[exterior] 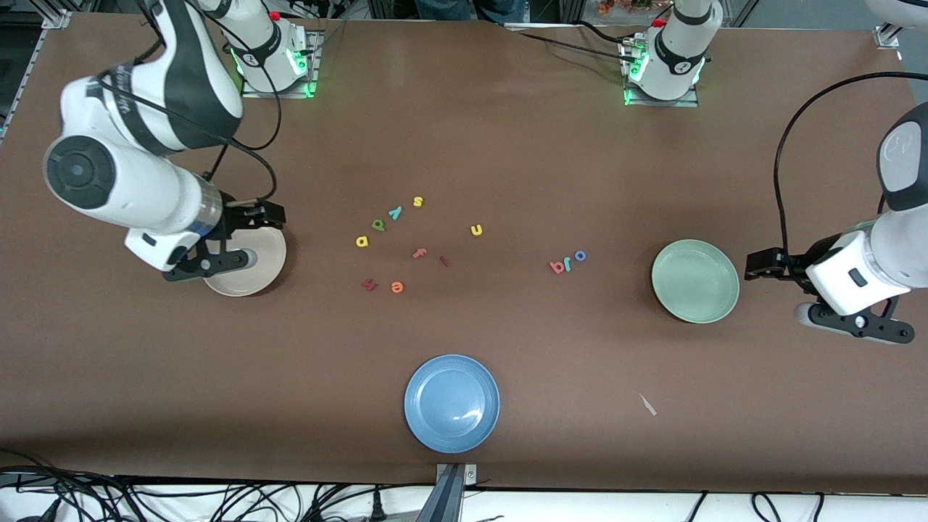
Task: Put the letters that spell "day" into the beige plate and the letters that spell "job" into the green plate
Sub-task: 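Move the right gripper toward the letters while the left gripper reaches the blue letter, then grasp the yellow D with the right gripper while the left gripper grasps the blue o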
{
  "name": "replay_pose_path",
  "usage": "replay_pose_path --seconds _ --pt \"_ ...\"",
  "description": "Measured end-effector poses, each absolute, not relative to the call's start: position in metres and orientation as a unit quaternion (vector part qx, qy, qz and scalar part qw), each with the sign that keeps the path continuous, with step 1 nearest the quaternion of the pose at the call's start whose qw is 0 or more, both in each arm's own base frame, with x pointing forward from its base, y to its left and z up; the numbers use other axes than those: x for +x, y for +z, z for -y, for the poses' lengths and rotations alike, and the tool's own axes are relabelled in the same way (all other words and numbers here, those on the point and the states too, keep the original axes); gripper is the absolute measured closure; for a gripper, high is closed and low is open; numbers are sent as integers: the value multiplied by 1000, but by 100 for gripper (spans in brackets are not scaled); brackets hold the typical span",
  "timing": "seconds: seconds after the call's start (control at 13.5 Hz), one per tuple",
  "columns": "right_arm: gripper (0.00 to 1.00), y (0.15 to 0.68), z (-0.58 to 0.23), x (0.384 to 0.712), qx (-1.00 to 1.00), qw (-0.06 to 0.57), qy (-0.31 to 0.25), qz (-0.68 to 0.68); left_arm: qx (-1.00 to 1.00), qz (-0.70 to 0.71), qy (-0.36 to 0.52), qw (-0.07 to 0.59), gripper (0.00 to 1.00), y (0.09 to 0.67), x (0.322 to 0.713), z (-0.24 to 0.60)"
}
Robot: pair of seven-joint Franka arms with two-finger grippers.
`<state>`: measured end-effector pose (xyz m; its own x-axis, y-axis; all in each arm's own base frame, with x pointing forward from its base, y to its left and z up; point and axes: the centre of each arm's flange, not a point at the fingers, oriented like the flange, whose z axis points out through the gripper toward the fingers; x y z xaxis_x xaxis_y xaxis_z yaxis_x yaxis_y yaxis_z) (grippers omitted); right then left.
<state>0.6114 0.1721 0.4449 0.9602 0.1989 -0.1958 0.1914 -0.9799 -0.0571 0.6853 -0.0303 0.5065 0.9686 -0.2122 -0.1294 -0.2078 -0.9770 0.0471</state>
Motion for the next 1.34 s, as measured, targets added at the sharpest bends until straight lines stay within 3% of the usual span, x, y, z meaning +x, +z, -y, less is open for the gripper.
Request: replay_pose_path --seconds 0.3,0.74,1.04,1.34 --pt "0 403 -208 617 -991 11 99 87 986 95 -122 57 0 445 681 59" --pt "0 351 -241 606 -994 9 78 69 993 -7 -110 47 0 343 669 149" --pt "0 298 -252 557 -996 21 49 68 991 -69 -111 38 10 275 638 181" --pt "0 252 -249 515 -996 28 23 76 977 -165 -132 23 10 225 613 201"
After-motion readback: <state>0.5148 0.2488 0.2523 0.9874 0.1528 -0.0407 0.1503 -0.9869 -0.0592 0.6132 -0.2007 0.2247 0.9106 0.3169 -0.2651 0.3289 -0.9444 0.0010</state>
